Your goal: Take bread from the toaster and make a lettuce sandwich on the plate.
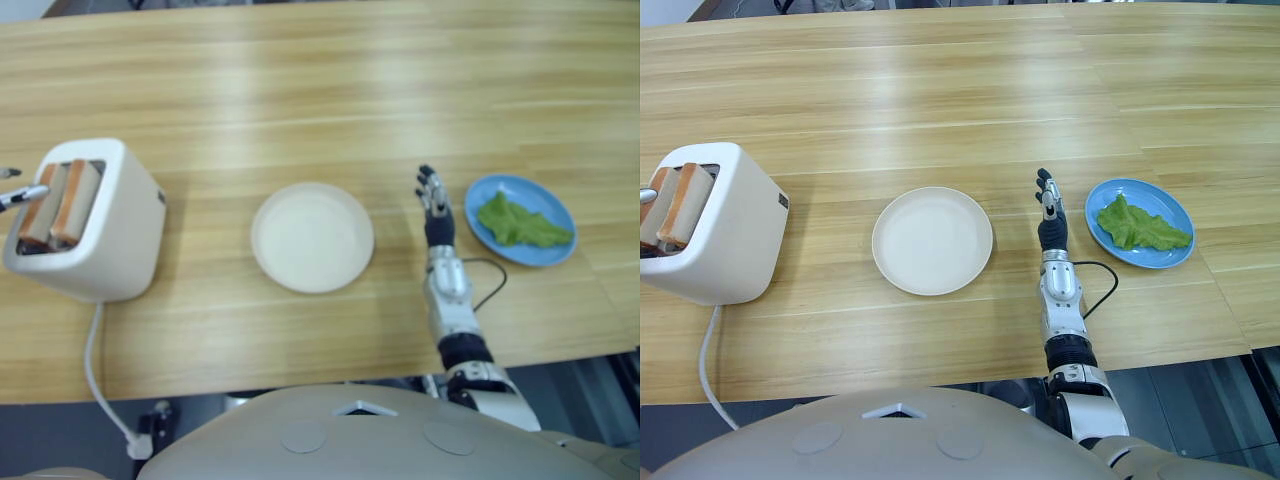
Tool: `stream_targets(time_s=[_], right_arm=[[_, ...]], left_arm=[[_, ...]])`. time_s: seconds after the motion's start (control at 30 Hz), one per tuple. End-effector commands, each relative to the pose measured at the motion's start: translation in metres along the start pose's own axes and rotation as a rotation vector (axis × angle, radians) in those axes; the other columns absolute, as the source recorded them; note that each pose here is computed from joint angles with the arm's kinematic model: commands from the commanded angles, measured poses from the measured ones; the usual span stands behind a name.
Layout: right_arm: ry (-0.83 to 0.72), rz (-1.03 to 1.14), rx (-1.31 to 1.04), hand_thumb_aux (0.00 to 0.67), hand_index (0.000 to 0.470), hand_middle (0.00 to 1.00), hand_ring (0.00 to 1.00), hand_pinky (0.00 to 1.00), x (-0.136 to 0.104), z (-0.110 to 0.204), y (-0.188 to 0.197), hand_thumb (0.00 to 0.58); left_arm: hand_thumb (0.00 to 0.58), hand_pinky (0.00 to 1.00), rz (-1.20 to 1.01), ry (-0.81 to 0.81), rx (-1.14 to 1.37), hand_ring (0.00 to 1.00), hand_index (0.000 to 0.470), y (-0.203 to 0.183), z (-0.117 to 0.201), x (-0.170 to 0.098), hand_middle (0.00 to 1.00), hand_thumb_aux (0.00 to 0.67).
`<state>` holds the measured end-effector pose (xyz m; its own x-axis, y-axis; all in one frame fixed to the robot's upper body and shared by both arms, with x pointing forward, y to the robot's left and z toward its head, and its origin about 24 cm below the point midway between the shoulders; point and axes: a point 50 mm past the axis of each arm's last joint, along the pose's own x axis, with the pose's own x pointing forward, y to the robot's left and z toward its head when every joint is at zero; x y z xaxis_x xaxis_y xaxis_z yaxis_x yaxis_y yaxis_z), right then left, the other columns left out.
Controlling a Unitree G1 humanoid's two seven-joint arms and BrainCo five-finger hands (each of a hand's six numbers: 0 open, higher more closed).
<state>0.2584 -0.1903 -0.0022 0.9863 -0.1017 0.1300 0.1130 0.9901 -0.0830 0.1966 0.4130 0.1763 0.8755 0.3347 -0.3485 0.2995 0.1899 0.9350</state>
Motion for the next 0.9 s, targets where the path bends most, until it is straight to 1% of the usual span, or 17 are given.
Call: stream_targets(time_s=[0.03,0.33,0.73,0.9], right_arm=[[0.011,-0.013,0.010,0.000,0.000,0.00,0.00,0.00,-0.001,0.000,-0.004,0.000],[0.019,-0.012,0.012,0.000,0.000,0.00,0.00,0.00,-0.001,-0.001,-0.005,0.000],[0.039,-0.018,0.037,0.000,0.000,0.00,0.00,0.00,-0.004,-0.004,-0.006,0.000],[0.053,-0.020,0.044,0.000,0.000,0.00,0.00,0.00,-0.005,-0.006,-0.007,0.000]], left_arm=[[0.000,0.00,-0.063,0.016,0.049,0.00,0.000,-0.010,0.000,0.001,0.00,0.000],[0.000,0.00,-0.090,0.003,0.108,0.00,0.000,-0.019,0.010,-0.003,0.00,0.000],[0.000,0.00,-0.028,0.070,0.226,0.00,0.000,-0.011,0.009,-0.010,0.00,0.000],[0.000,0.00,0.018,0.063,0.273,0.00,0.000,-0.005,0.016,-0.014,0.00,0.000]])
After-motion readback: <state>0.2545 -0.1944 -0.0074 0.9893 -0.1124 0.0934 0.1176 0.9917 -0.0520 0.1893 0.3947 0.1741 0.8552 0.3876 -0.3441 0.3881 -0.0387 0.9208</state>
